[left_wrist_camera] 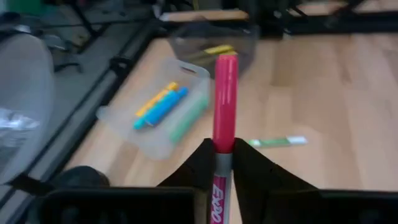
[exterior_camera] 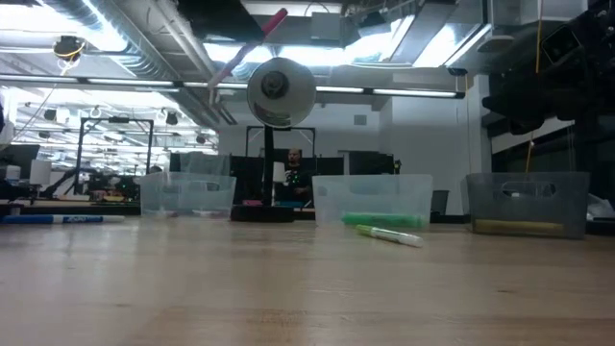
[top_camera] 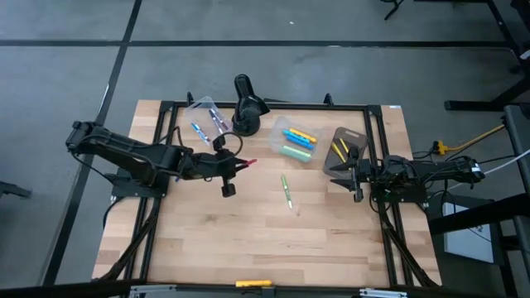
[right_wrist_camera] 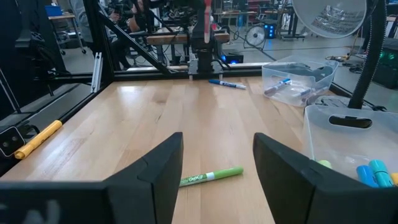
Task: Pick & Place Markers
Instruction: Put the red marker in the left transparent bin
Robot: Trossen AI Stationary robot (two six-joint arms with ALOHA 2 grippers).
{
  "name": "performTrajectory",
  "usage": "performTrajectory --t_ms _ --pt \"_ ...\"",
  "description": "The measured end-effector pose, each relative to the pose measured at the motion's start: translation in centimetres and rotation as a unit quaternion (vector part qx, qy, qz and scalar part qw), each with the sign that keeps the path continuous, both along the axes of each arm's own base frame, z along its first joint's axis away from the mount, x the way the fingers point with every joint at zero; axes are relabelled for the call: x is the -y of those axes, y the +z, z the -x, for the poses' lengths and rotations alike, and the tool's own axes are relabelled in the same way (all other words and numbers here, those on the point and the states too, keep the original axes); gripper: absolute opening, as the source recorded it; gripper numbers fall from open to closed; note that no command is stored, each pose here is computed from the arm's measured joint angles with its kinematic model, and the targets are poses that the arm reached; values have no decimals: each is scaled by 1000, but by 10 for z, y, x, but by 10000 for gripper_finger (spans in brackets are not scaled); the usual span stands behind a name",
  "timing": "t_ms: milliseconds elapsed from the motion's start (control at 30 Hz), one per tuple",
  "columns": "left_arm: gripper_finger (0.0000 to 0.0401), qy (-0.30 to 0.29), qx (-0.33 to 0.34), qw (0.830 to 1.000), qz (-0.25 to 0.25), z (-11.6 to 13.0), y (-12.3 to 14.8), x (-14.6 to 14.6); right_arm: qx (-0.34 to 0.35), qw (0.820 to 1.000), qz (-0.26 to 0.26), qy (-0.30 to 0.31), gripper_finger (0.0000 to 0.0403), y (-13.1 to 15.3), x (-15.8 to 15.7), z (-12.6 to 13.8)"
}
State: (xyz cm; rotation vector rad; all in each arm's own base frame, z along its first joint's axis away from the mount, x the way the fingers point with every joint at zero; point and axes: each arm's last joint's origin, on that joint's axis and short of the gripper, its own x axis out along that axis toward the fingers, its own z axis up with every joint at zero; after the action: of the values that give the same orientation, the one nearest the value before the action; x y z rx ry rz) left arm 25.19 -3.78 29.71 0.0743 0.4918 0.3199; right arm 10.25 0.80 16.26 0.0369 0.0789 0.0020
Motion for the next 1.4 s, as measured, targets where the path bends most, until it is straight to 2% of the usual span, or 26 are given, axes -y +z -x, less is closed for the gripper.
performTrajectory --t_ms 367,633,833,1067,1400 --pt "34 37 84 996 -7 -8 15 -8 0 1000 0 0 194 0 0 0" --pt "37 159 113 980 -42 -6 19 -17 0 1000 0 0 194 0 0 0" --pt "35 216 139 963 -79 -5 27 -20 0 1000 0 0 194 0 0 0" --pt "34 285 115 941 -141 -2 28 -28 0 1000 0 0 194 0 0 0" --pt "34 331 81 929 -146 -1 23 -68 0 1000 0 0 194 0 0 0"
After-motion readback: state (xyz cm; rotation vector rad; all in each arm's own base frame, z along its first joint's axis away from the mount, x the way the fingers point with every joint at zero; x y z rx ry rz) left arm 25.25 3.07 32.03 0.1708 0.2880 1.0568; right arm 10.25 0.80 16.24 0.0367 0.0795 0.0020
